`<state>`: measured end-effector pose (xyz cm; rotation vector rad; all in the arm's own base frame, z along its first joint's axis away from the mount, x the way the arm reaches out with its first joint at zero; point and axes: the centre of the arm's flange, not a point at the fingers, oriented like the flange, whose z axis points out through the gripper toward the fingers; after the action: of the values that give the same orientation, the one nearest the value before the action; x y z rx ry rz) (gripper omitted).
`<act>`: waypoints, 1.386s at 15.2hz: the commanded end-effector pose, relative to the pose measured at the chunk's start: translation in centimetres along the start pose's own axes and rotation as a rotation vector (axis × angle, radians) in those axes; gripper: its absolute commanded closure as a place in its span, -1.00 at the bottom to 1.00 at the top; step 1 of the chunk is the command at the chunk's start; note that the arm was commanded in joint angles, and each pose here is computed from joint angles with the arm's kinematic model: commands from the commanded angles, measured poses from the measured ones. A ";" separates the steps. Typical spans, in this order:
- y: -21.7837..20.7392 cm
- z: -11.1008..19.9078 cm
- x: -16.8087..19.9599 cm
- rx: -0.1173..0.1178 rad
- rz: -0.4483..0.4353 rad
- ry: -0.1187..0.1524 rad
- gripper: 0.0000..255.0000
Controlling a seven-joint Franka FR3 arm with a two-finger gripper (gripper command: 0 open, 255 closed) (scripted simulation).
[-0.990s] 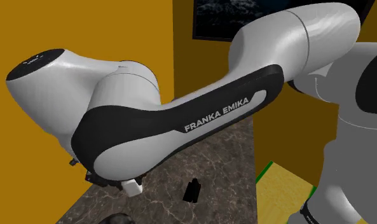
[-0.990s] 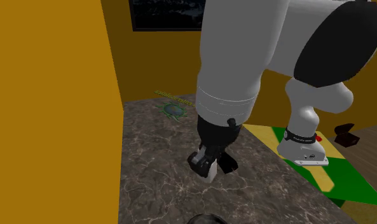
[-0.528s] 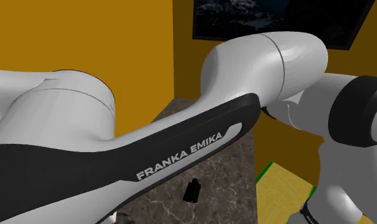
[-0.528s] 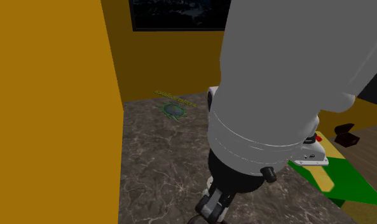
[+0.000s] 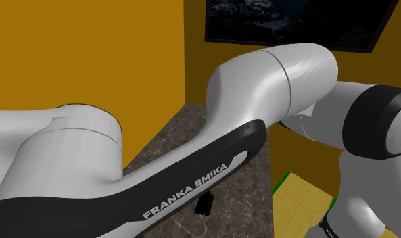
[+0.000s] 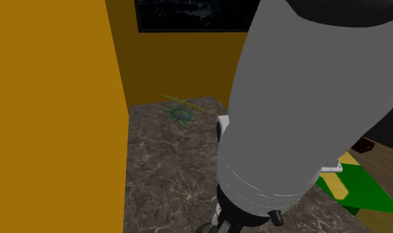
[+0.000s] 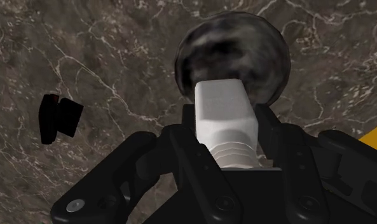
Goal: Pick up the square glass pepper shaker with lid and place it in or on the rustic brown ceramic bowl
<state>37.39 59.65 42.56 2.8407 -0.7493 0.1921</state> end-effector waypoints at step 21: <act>-0.6 3.0 -0.8 0.000 0.000 0.000 -1.00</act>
<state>37.52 59.74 38.74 2.8415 -0.7494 0.1922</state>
